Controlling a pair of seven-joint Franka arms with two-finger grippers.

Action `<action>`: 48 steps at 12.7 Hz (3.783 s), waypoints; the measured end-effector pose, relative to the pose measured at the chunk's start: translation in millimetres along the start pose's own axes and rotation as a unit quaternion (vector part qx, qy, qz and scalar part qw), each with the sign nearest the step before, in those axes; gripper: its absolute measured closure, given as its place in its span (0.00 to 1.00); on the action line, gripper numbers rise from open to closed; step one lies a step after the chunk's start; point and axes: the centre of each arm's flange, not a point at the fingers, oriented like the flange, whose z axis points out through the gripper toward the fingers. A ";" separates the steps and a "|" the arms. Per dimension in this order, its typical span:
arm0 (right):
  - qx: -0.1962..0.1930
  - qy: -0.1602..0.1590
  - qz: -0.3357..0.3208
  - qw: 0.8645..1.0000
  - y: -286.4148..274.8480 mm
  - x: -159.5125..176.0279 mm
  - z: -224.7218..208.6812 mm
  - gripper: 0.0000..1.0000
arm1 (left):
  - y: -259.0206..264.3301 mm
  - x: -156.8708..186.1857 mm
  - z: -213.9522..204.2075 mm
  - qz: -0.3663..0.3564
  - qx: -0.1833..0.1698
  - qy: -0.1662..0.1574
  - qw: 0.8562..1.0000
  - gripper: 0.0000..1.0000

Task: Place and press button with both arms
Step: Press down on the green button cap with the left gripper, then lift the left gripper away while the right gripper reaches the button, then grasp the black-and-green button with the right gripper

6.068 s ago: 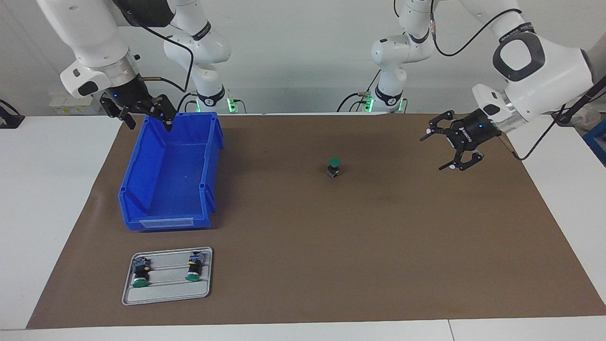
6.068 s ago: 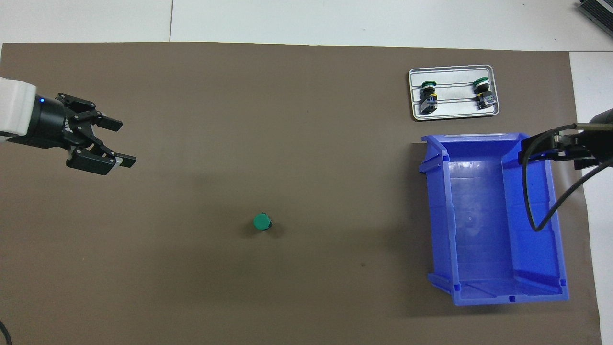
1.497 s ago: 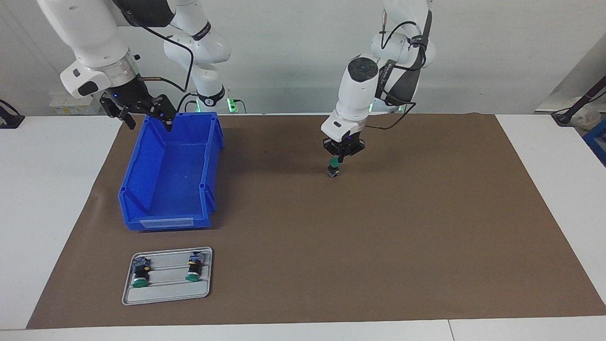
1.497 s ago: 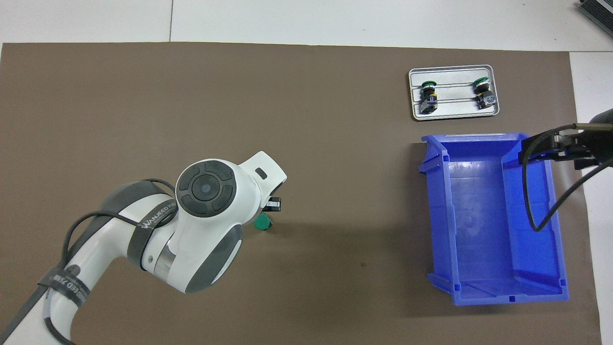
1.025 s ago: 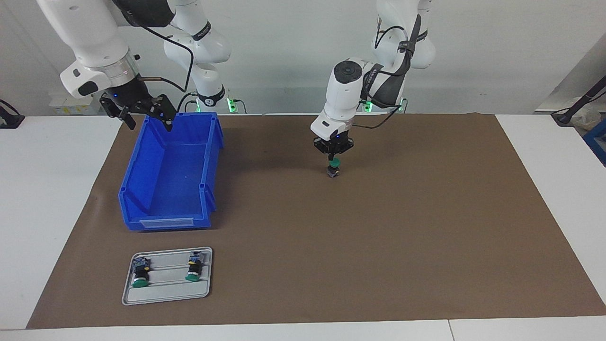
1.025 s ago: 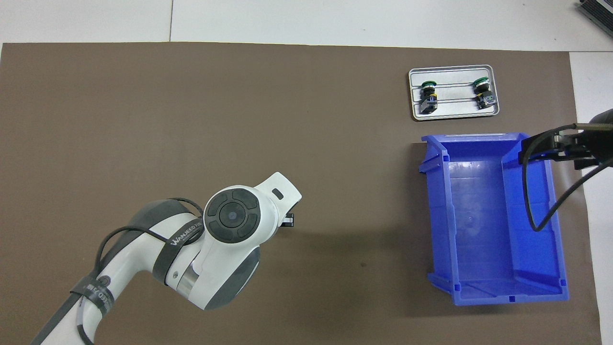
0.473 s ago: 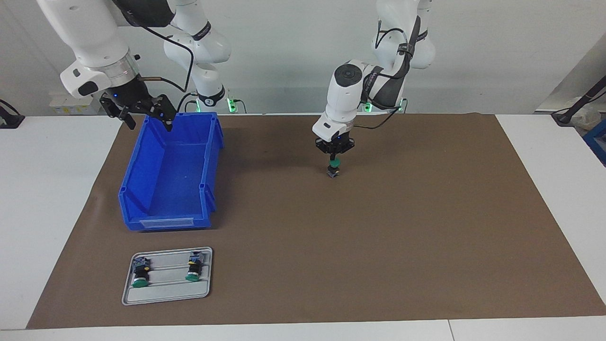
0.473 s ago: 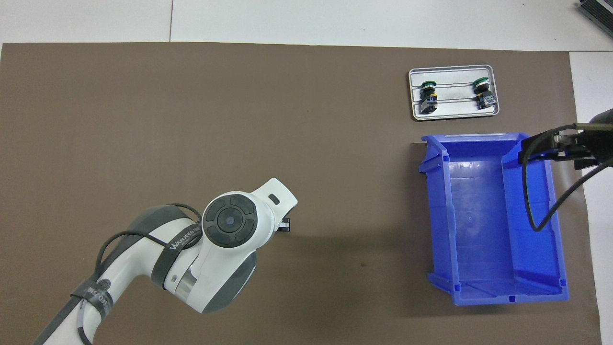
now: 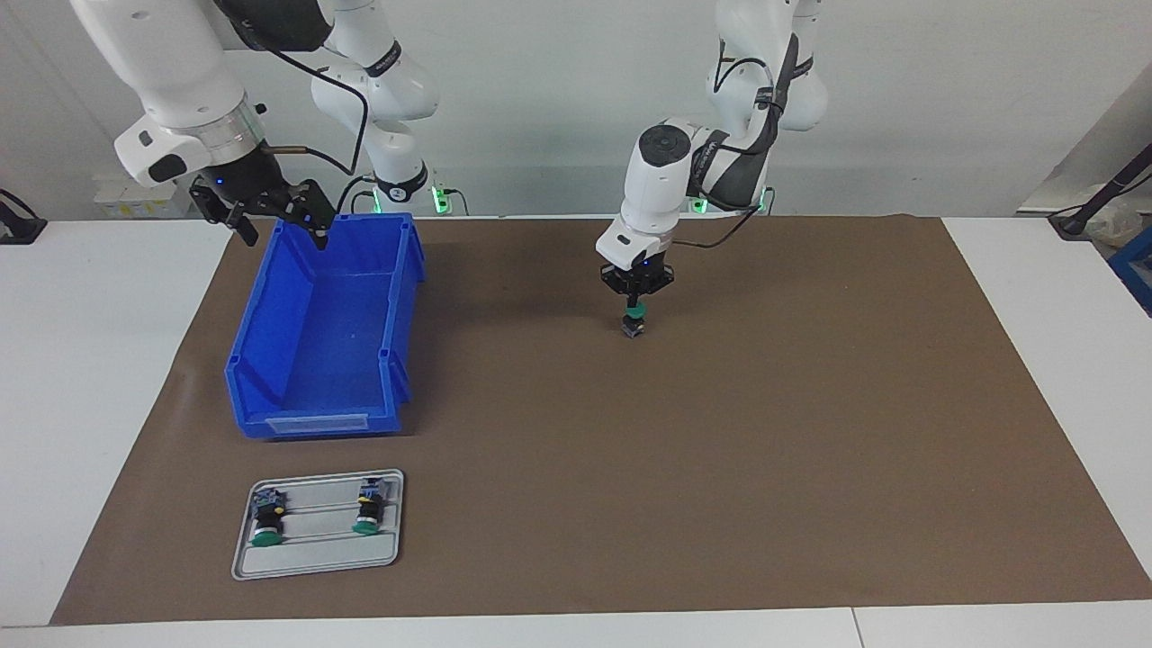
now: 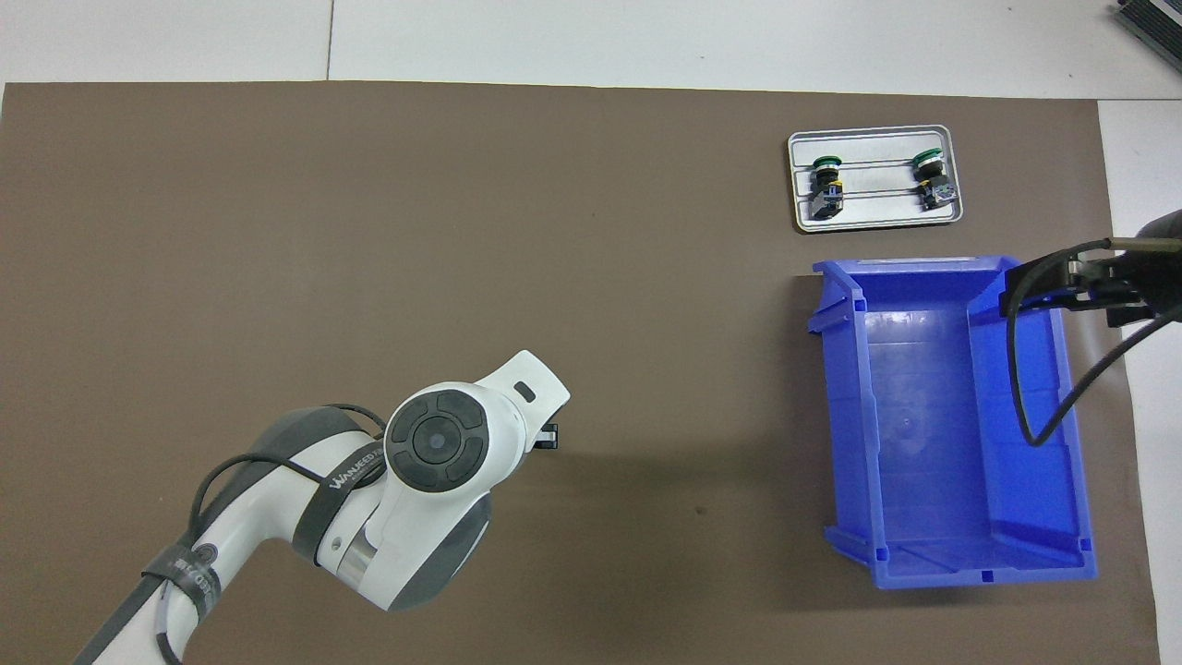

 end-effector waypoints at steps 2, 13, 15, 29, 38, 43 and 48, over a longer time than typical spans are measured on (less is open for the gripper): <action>0.000 0.000 0.000 1.000 -0.2 0.0 0.0 0.00 | -1.8 -3.2 0.1 0.000 -0.004 0.007 1.000 0.99; 0.000 0.003 -0.009 1.000 -11.9 -0.5 1.7 0.00 | -11.6 42.8 -70.4 -0.009 0.009 -0.016 1.000 0.99; 0.001 0.009 -0.006 1.000 -22.0 -0.9 2.5 0.01 | -48.8 72.1 -116.1 -0.003 0.014 -0.030 0.999 0.99; 0.007 0.032 0.201 0.979 -262.2 -60.9 93.0 0.05 | -259.1 90.4 -239.7 0.024 0.006 -0.078 0.997 0.91; 0.027 0.039 0.293 0.955 -391.1 -93.7 193.3 0.05 | -258.9 91.7 -240.1 -0.010 0.008 -0.072 0.997 0.00; 0.027 0.034 0.309 0.950 -420.6 -98.6 223.9 0.05 | -262.9 109.3 -244.3 -0.021 0.004 0.000 1.000 0.00; 0.027 0.030 0.318 0.947 -466.3 -115.1 272.5 0.07 | -268.7 109.4 -242.5 -0.022 0.018 0.000 1.000 0.00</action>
